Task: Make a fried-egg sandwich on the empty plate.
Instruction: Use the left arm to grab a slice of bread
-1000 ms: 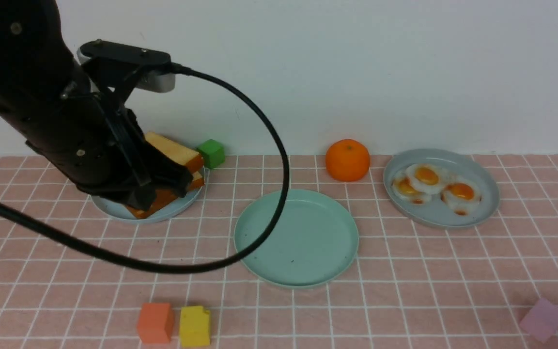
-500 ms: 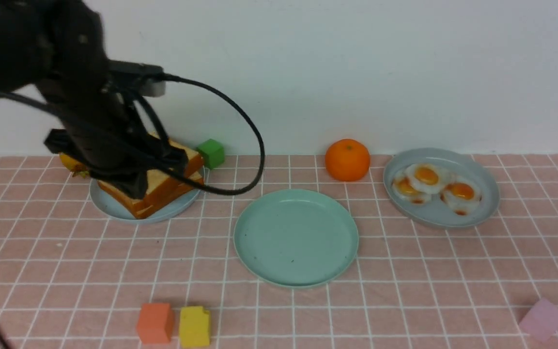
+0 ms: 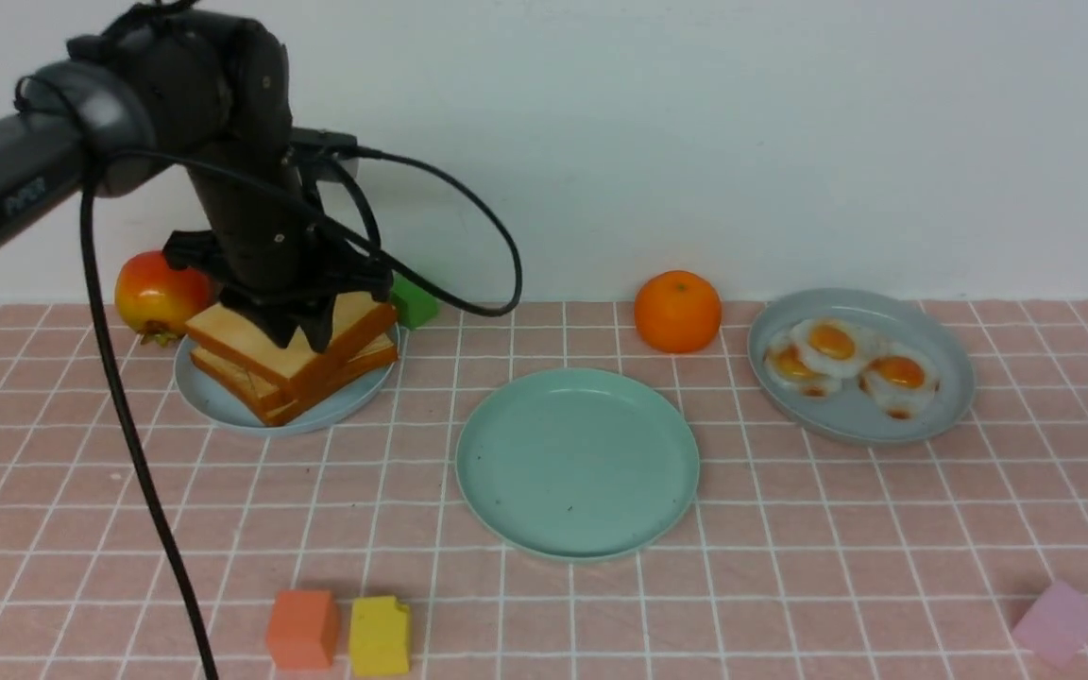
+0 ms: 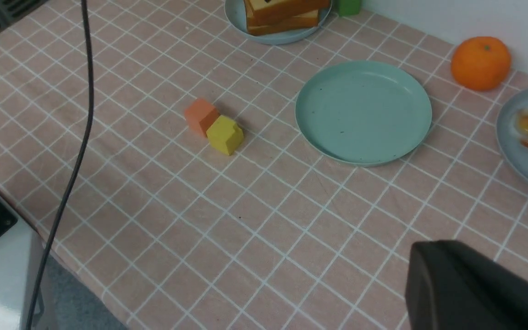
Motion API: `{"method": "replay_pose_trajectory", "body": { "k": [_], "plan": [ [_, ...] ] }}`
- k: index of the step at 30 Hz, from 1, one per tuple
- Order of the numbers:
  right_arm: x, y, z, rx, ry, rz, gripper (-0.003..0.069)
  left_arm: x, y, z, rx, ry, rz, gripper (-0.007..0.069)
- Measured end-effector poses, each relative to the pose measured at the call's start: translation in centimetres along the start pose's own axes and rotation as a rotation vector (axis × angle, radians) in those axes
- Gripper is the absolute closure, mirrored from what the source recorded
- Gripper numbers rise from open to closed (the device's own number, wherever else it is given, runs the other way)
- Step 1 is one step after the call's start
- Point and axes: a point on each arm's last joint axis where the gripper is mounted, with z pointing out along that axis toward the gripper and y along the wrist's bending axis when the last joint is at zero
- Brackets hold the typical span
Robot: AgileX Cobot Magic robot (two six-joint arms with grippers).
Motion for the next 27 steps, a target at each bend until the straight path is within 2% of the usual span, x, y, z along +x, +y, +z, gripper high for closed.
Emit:
{"method": "replay_pose_trajectory", "body": {
  "k": [4, 12, 20, 27],
  "plan": [
    [0.2, 0.1, 0.4, -0.021, 0.009, 0.013, 0.0651, -0.6, -0.1, 1.1, -0.002, -0.049, 0.041, 0.0225],
    [0.4, 0.2, 0.8, -0.044, 0.01, 0.029, 0.0648, -1.1, 0.2, 4.0, -0.059, -0.08, 0.17, 0.0227],
    [0.4, 0.2, 0.8, -0.051, 0.006, 0.033, 0.0643, -1.2, 0.2, 5.1, -0.093, -0.073, 0.203, 0.0342],
    [0.3, 0.2, 0.8, -0.049, -0.001, 0.033, 0.064, -1.3, 0.0, 5.0, -0.076, -0.08, 0.197, 0.0594]
  ]
}}
